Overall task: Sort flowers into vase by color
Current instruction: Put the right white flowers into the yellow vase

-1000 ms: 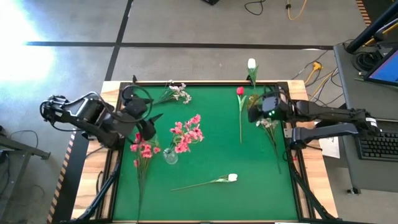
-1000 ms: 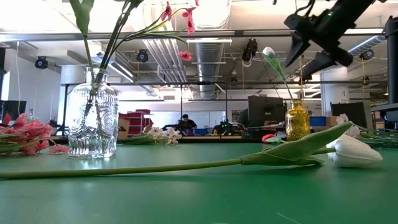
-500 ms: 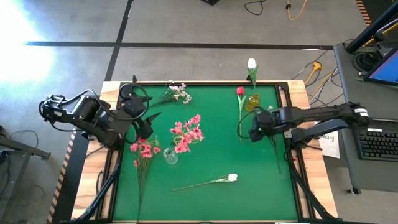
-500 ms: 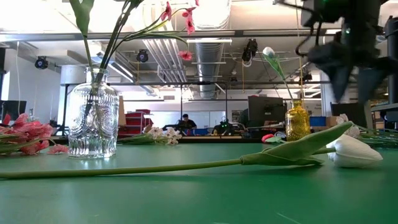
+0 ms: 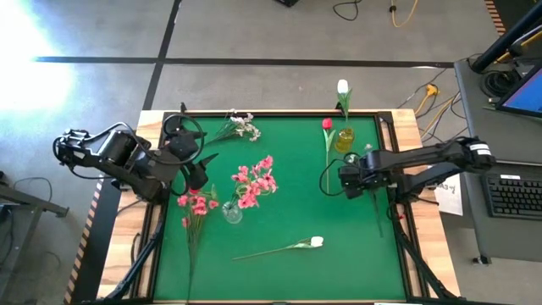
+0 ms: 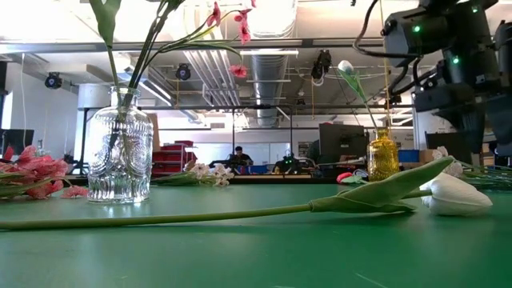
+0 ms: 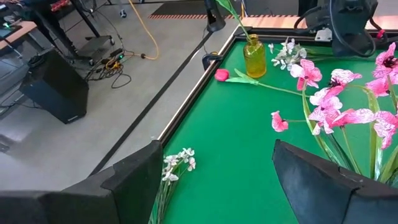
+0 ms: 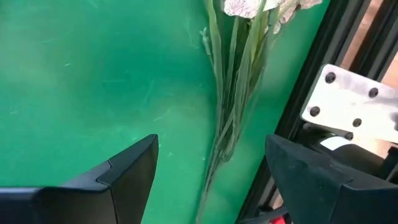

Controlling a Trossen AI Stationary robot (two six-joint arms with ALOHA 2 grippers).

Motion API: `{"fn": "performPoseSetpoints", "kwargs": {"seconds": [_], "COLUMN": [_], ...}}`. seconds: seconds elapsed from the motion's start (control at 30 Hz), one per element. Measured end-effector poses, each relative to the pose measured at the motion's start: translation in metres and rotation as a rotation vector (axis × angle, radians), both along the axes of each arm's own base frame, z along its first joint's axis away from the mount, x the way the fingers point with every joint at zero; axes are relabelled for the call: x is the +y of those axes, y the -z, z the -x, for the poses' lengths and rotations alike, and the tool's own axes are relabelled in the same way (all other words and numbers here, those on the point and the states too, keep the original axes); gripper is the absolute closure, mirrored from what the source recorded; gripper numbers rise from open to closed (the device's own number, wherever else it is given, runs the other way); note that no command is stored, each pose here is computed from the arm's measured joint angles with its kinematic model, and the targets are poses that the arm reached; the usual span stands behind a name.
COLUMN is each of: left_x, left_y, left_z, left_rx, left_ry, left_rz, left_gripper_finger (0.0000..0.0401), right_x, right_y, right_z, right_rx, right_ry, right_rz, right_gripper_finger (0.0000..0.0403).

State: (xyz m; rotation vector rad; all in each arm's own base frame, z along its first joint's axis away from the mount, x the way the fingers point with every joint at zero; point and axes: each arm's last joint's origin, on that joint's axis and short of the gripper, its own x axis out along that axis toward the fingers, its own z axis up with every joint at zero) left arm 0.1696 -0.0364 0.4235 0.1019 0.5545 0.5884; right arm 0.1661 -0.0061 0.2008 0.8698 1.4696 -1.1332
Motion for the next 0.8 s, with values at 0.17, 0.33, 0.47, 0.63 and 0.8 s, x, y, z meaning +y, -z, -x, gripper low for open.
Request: {"fn": "performPoseSetpoints", "kwargs": {"seconds": [0.17, 0.33, 0.47, 0.63, 0.8], "left_x": [0.000, 0.000, 0.000, 0.000, 0.000], "left_y": [0.000, 0.000, 0.000, 0.000, 0.000], "left_z": [0.000, 0.000, 0.000, 0.000, 0.000], "left_rx": [0.002, 0.003, 0.002, 0.000, -0.001], "left_ry": [0.001, 0.001, 0.000, -0.002, -0.002], "left_rz": [-0.002, -0.003, -0.003, -0.001, -0.001], "left_gripper_finger": [0.0116, 0.0116, 0.0116, 0.0116, 0.0116], "right_x": [-0.005, -0.015, -0.026, -0.040, -0.048], "right_y": [0.004, 0.004, 0.006, 0.012, 0.027], "right_z": [-0.003, -0.006, -0.005, -0.001, 0.007], "right_rx": [-0.015, -0.058, -0.045, -0.049, -0.060], "right_ry": [-0.007, -0.016, -0.035, -0.041, -0.030], "right_rz": [0.002, 0.005, 0.012, 0.001, -0.048], "right_gripper_finger": [0.0116, 0.0122, 0.0129, 0.0132, 0.0120]}}
